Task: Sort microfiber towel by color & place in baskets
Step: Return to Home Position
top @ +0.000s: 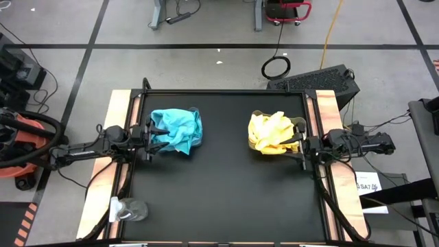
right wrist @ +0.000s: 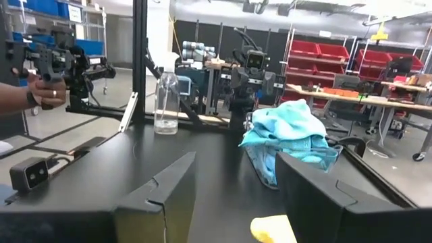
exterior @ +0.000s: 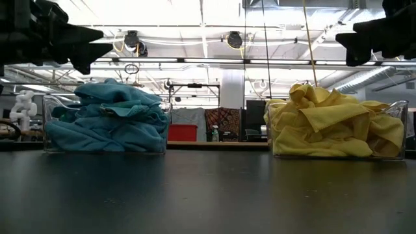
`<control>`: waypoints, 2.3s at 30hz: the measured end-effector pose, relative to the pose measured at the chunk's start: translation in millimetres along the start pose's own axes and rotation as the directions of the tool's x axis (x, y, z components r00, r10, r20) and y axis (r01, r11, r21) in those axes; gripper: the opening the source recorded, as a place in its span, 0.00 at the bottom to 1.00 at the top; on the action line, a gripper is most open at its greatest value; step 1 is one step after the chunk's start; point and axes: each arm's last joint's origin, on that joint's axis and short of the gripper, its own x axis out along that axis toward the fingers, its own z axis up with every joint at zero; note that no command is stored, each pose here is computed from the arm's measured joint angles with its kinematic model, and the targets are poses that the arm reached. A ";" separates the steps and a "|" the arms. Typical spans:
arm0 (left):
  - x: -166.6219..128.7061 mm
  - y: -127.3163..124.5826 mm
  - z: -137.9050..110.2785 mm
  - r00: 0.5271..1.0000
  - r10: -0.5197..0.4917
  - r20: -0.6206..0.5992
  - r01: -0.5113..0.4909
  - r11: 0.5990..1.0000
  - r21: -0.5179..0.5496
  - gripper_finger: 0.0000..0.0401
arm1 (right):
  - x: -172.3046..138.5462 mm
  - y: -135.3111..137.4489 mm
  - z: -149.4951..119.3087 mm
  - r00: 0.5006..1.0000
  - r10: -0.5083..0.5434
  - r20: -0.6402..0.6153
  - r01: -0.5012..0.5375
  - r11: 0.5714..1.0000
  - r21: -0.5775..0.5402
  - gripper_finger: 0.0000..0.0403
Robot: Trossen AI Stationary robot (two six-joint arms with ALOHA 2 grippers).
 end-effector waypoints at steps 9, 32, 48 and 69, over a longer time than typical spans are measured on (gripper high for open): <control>0.0 0.1 -1.2 1.000 0.000 -0.012 0.000 1.000 0.003 0.55 | 0.0 0.2 -2.7 1.000 0.002 -0.026 -0.002 1.000 0.001 0.48; 0.0 0.2 -2.2 1.000 0.004 -0.019 -0.004 1.000 -0.018 0.55 | -1.7 1.8 -18.9 0.981 0.022 -0.193 0.011 0.986 0.164 0.48; 0.0 0.2 -2.4 1.000 0.004 -0.020 -0.004 1.000 -0.019 0.55 | -0.9 1.4 -14.0 0.990 0.017 -0.143 0.017 0.973 0.231 0.48; 0.0 0.2 -2.5 1.000 0.004 -0.021 -0.004 1.000 -0.019 0.55 | -1.1 1.5 -15.5 0.987 0.018 -0.157 0.027 0.960 0.280 0.48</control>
